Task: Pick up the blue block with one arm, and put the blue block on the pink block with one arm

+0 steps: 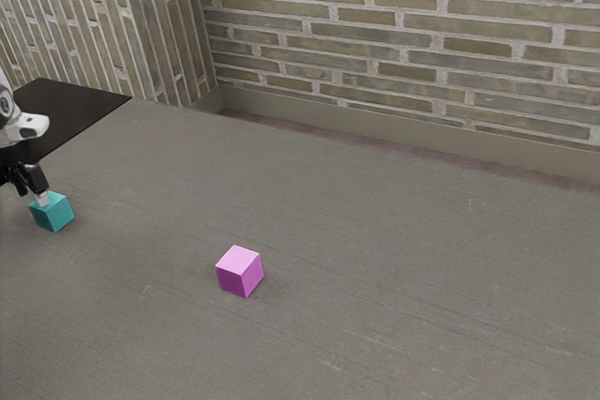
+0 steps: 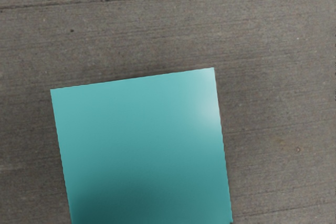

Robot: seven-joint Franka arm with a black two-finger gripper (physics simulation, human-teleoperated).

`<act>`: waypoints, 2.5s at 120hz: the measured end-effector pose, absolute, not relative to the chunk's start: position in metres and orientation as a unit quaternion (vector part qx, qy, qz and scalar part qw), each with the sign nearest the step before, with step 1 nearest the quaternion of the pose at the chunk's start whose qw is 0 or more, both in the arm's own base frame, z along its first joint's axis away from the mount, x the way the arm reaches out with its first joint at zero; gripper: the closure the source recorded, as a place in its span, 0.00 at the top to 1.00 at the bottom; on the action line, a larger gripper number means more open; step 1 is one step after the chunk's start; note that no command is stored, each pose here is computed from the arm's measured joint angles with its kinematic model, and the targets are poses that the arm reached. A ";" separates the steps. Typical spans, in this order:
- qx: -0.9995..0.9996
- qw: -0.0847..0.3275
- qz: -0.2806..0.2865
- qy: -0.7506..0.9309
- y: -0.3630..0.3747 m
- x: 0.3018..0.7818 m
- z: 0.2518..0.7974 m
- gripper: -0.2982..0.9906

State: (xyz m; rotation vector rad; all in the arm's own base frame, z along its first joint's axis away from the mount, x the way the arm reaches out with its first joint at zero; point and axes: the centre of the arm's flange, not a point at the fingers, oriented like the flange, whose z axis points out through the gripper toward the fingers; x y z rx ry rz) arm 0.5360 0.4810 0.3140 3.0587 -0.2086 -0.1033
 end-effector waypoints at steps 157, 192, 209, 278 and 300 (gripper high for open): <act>0.999 0.028 -0.024 0.010 0.481 0.548 0.267 0.76; 0.999 0.029 -0.027 0.005 0.481 0.548 0.257 0.71; 0.999 0.030 -0.026 0.001 0.480 0.549 0.255 0.61; 0.993 0.026 0.012 -0.113 0.277 0.624 0.361 0.53; 0.994 0.009 0.006 -0.110 0.177 0.612 0.376 0.53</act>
